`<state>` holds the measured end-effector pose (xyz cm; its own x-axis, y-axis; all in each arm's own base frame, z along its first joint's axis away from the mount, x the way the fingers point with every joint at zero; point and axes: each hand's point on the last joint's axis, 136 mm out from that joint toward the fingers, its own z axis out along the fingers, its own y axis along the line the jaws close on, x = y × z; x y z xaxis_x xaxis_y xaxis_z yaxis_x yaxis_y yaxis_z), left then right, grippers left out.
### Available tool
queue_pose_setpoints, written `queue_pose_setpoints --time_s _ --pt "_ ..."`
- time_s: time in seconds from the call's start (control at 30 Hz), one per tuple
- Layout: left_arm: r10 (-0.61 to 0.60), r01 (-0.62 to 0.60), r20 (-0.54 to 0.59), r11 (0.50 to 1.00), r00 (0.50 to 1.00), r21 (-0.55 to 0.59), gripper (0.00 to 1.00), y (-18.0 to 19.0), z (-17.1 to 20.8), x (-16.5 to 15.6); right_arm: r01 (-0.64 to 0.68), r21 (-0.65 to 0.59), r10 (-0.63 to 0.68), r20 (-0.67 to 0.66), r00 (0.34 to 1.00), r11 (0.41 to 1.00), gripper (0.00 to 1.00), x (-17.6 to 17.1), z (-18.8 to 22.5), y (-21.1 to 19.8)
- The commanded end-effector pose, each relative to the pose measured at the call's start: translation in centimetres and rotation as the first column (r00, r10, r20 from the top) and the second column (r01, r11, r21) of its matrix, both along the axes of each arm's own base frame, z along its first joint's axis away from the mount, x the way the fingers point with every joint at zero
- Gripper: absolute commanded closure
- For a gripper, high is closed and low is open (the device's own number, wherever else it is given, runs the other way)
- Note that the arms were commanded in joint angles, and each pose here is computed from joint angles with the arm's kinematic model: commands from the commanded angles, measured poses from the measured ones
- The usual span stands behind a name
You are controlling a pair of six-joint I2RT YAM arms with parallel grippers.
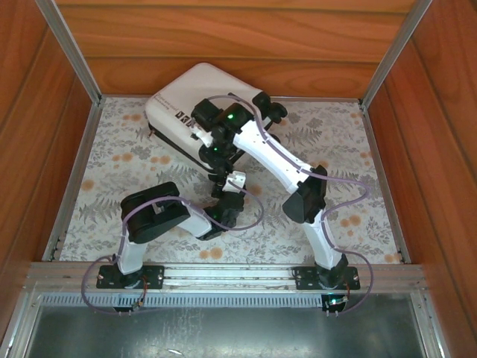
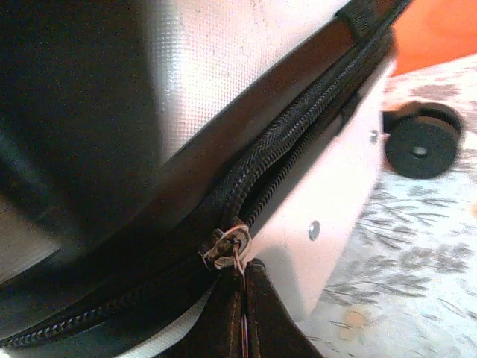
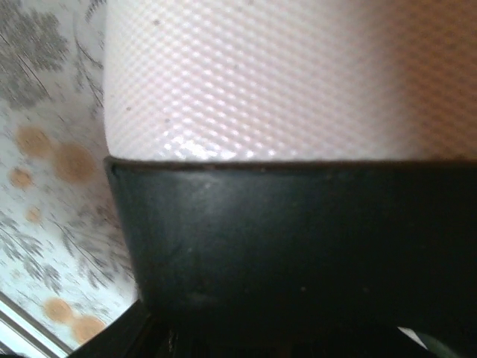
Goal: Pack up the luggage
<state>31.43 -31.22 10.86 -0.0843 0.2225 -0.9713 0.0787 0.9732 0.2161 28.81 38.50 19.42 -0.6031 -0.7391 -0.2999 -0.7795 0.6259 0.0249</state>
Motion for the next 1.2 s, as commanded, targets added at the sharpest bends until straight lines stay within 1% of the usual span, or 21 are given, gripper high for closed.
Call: queue_pose_setpoints --time_s 0.0,0.03,0.1,0.23,0.33,0.43,0.53,0.6,0.67,0.73,0.83,0.93,1.0,1.03,1.07,1.1,1.13,1.17 --pt "-0.232 0.232 0.013 0.973 0.973 -0.009 1.0 -6.7 0.8 -2.3 -0.232 0.599 0.274 0.023 0.962 0.767 1.0 -9.7 9.1 16.0" --pt "-0.264 0.264 0.011 0.965 0.965 -0.003 1.0 -7.7 0.6 -3.5 -0.212 0.607 0.255 0.017 0.967 0.765 1.0 -9.5 9.2 16.2" --pt "-0.292 0.292 0.01 0.956 0.956 0.017 1.0 -8.5 0.4 -3.7 -0.177 0.621 0.215 0.013 0.976 0.763 1.0 -8.9 9.2 16.4" --pt "-0.325 0.324 0.011 0.945 0.946 0.036 1.0 -9.6 0.4 -3.9 -0.134 0.647 0.206 -0.036 0.978 0.751 1.0 -9.1 8.8 17.3" --pt "-0.341 0.34 0.012 0.939 0.94 0.058 1.0 -10.2 0.4 -3.9 -0.086 0.697 0.201 -0.086 0.976 0.712 1.0 -9.3 9.6 18.3" --pt "-0.368 0.366 0.018 0.928 0.93 0.074 1.0 -10.8 0.7 -4.1 -0.051 0.722 0.182 -0.105 0.978 0.69 1.0 -9.1 10.3 18.9" --pt "-0.384 0.38 0.028 0.92 0.923 0.099 1.0 -11.5 1.1 -4.0 -0.038 0.721 0.172 -0.114 0.978 0.692 1.0 -8.8 10.7 19.2" --pt "-0.381 0.376 0.032 0.92 0.924 0.111 1.0 -11.9 1.0 -3.8 -0.023 0.714 0.174 -0.14 0.975 0.7 1.0 -8.9 10.4 19.5" --pt "-0.369 0.363 0.035 0.925 0.929 0.115 1.0 -12.5 0.6 -3.4 0.005 0.722 0.173 -0.173 0.97 0.692 1.0 -9.0 10.5 20.0" --pt "-0.351 0.347 0.031 0.933 0.936 0.096 1.0 -12.7 0.0 -2.8 0.042 0.747 0.17 -0.205 0.964 0.663 1.0 -9.0 11.5 20.5" --pt "-0.329 0.325 0.034 0.941 0.944 0.098 1.0 -13.6 -0.8 -2.2 0.056 0.785 0.152 -0.188 0.97 0.616 1.0 -8.9 13.3 21.2" --pt "-0.367 0.364 0.025 0.928 0.93 0.078 1.0 -15.0 -1.7 -2.4 0.098 0.805 0.122 -0.207 0.971 0.586 1.0 -8.5 14.3 21.4" --pt "-0.384 0.382 0.017 0.922 0.923 0.065 1.0 -15.6 -2.4 -2.4 0.144 0.821 0.13 -0.255 0.958 0.552 0.99 -8.6 14.6 22.2" --pt "-0.388 0.386 0.014 0.92 0.922 0.06 1.0 -15.9 -2.7 -2.4 0.166 0.828 0.14 -0.28 0.95 0.535 0.96 -8.8 14.8 22.6" --pt "-0.39 0.389 0.013 0.92 0.921 0.055 1.0 -16.1 -2.9 -2.3 0.176 0.831 0.15 -0.295 0.944 0.527 0.88 -8.9 14.8 22.9" --pt "-0.393 0.392 0.011 0.918 0.919 0.054 1.0 -16.2 -3.1 -2.4 0.177 0.829 0.15 -0.298 0.943 0.531 0.74 -9.0 14.7 23.0" --pt "-0.392 0.391 0.008 0.919 0.92 0.054 1.0 -16.1 -3.2 -2.4 0.169 0.822 0.149 -0.293 0.945 0.545 0.56 -9.1 14.5 22.9" --pt "-0.39 0.389 0.007 0.919 0.921 0.055 1.0 -16.0 -3.3 -2.4 0.154 0.813 0.147 -0.281 0.948 0.562 0.47 -9.2 14.4 22.5"
